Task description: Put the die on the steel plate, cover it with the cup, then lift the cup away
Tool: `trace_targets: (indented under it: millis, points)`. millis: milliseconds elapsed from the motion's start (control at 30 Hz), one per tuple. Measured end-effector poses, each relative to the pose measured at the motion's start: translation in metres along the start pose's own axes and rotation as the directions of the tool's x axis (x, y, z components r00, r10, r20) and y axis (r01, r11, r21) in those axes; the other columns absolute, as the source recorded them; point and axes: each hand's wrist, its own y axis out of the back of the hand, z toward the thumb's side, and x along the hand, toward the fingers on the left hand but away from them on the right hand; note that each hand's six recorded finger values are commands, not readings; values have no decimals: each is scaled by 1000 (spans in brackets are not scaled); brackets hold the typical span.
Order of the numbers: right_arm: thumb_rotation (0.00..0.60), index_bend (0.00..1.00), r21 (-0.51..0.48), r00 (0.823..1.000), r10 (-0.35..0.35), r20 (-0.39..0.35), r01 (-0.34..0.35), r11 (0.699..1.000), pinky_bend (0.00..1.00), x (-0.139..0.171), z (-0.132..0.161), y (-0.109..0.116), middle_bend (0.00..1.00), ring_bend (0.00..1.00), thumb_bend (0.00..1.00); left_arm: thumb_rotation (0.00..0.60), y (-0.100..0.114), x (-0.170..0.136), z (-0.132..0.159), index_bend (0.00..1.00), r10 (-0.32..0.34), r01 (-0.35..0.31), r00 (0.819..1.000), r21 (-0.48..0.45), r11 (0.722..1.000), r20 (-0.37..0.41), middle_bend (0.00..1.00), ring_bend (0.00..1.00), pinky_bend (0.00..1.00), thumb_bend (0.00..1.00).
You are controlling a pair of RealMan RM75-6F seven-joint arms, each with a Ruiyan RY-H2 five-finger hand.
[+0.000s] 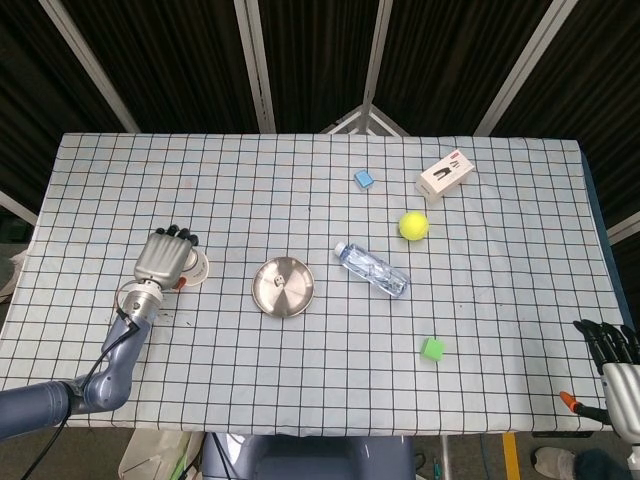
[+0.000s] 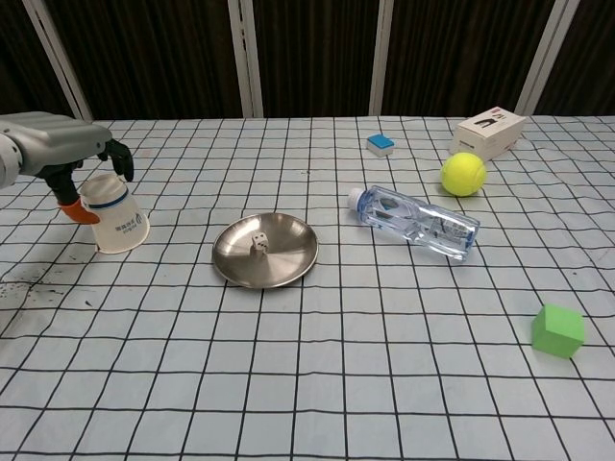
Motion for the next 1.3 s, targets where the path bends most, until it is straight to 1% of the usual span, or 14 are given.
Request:
trace_targets:
  millis: [500,733,833,1033,1167,1300]
  points:
    - [600,120,1,1000,0,6,0,1000,30,0,-1,0,137,96,132,600,2,0,-2,325,13,-13,1000,-6,1000,2,349,266,303,393]
    - [600,120,0,1000,-2,4,2,1000,31,0,-1,1,136,96,132,600,3,-1,-3,346,17,-17,1000,-5,1000,2,367,270,305,420]
    - [600,120,-2,1000,-2,6,2,1000,31,0,-1,1,137,96,132,600,3,-2,-2,358,14,-14,1000,-6,1000,3,378,275,305,431]
    - [600,120,-3,1000,-4,2,4,1000,32,1,0,1,136,96,131,600,6,-2,-1,416,17,-17,1000,-6,1000,4,401,279,305,458]
    - [600,120,-5,1000,-4,2,4,1000,31,0,0,2,136,95,131,600,11,-3,1,439,32,-32,999,-11,999,8,406,280,305,493]
    - [600,120,-8,1000,-7,2,7,1000,31,0,0,2,136,96,131,600,25,-7,5,443,64,-64,998,-17,998,21,412,280,305,520]
